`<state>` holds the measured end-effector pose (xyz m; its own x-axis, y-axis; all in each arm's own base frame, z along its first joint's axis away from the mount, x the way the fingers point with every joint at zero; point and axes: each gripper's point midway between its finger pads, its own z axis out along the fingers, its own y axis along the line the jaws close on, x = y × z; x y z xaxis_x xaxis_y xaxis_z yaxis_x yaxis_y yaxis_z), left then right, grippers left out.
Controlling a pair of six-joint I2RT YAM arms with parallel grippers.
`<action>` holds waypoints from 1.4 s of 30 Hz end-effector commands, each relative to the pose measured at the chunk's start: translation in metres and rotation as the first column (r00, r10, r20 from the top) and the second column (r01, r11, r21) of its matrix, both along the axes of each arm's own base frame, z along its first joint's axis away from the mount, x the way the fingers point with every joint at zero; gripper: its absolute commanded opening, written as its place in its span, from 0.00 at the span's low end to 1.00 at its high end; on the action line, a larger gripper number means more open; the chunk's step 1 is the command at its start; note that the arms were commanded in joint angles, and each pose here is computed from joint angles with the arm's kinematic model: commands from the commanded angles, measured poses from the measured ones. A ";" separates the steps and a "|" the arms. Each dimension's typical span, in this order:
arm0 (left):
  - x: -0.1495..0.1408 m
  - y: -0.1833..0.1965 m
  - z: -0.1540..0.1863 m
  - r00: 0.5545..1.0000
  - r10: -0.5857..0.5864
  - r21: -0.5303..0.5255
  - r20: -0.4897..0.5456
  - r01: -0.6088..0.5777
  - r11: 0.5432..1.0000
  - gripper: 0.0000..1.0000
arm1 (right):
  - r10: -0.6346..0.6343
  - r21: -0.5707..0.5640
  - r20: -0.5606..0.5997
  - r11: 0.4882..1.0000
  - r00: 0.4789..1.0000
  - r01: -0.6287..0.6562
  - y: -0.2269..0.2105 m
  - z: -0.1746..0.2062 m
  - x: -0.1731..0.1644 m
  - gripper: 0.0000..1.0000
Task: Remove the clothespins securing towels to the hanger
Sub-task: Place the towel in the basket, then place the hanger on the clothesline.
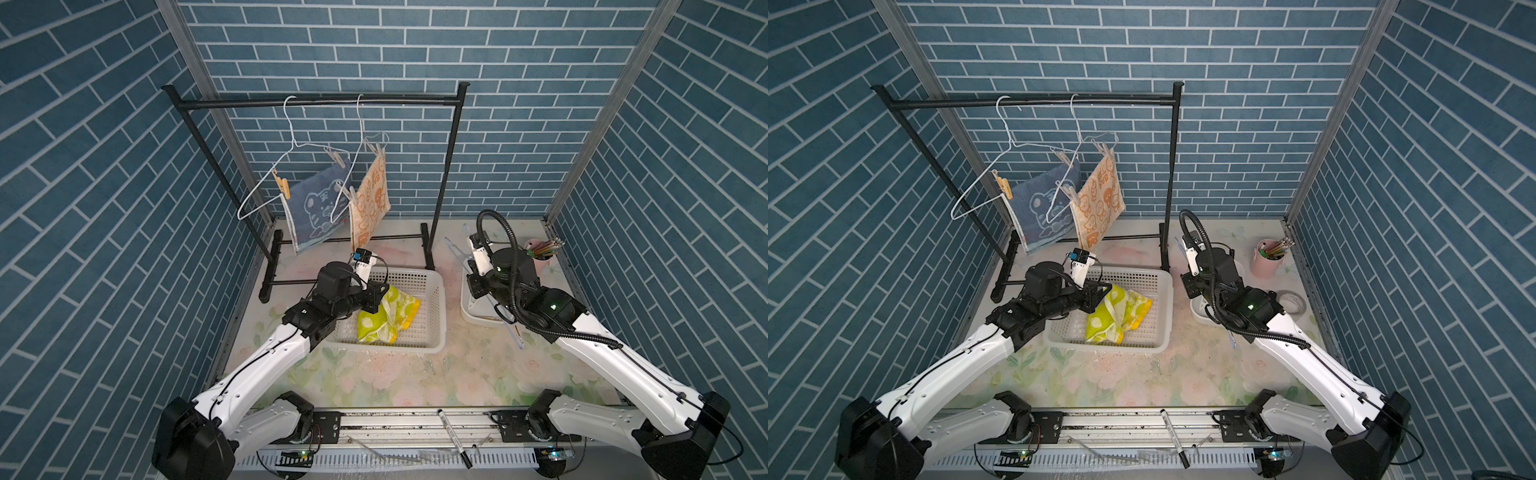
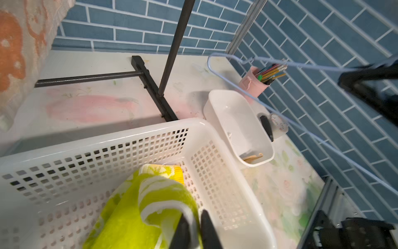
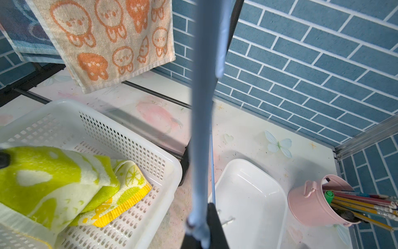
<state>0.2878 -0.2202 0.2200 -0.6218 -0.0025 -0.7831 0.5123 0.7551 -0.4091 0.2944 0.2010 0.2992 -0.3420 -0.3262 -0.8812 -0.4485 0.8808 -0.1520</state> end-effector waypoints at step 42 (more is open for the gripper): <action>-0.003 -0.079 0.099 0.426 -0.665 0.615 0.614 0.270 0.741 0.61 | 0.585 0.416 -0.053 0.750 0.810 -0.514 0.094 0.053 -0.075 0.00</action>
